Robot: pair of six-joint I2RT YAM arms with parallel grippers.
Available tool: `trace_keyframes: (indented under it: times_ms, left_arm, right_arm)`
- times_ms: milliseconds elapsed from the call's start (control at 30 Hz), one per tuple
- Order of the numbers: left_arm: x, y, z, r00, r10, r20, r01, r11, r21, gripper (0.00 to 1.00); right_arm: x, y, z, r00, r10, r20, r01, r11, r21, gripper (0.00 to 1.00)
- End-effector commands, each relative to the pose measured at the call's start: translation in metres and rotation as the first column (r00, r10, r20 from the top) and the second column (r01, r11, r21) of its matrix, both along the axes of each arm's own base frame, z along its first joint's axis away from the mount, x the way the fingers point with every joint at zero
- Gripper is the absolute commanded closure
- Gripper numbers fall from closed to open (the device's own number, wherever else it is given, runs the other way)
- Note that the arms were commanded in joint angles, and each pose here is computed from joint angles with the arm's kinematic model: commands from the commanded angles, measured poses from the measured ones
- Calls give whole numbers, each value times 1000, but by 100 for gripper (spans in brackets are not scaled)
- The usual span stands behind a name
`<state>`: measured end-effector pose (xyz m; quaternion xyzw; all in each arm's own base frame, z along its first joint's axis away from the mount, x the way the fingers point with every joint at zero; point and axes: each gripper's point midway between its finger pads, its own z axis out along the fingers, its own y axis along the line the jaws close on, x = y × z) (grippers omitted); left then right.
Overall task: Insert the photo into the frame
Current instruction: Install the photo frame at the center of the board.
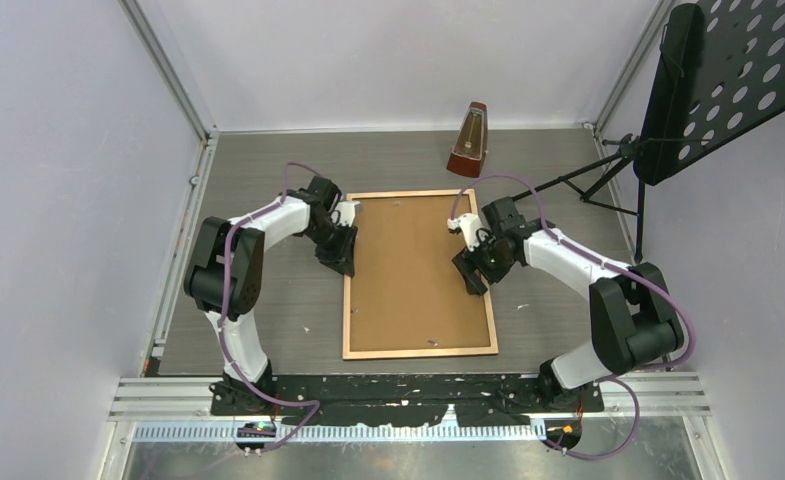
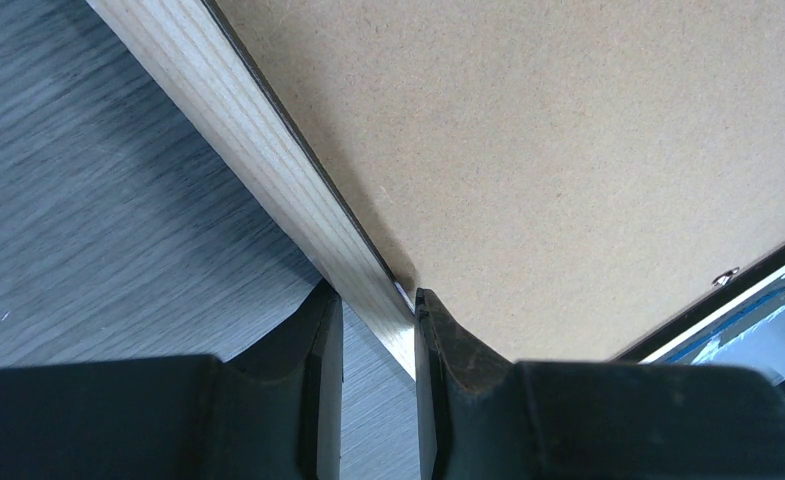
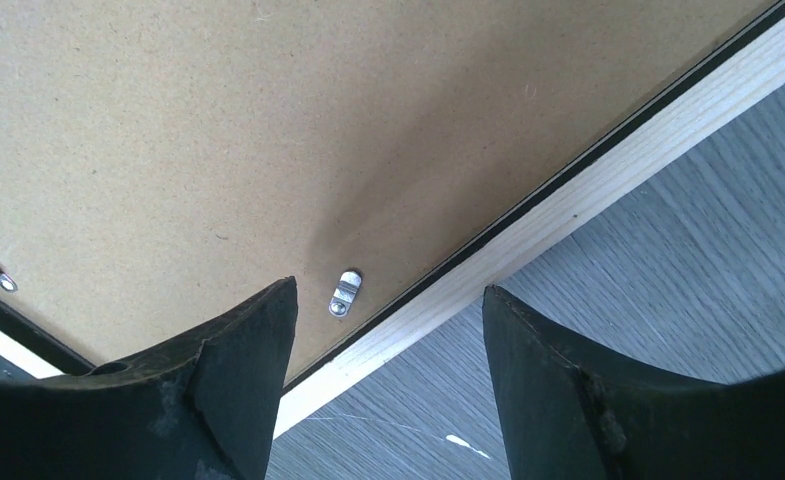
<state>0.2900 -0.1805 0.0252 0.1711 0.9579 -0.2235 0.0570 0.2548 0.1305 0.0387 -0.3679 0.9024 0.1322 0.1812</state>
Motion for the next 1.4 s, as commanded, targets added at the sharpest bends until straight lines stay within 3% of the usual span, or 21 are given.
trace_keyframes:
  times_ms: [0, 867, 1067, 1367]
  left_arm:
    - [-3, -7, -4, 999, -47, -7, 46, 998, -44, 100]
    - [-1, -5, -3, 999, -37, -6, 36, 998, -50, 100]
    - [-2, -5, -4, 999, -36, -13, 35, 998, -54, 100]
    - [-2, -4, -3, 999, -34, -11, 33, 998, -56, 100]
  right_arm:
    - [-3, 0, -5, 999, 35, -2, -35, 999, -35, 27]
    - [-6, -3, -27, 998, 38, -54, -43, 995, -94, 33]
    - [-1, -5, -25, 999, 28, -31, -31, 993, -111, 46]
    - [-1, -9, -21, 999, 38, -17, -40, 992, -122, 55]
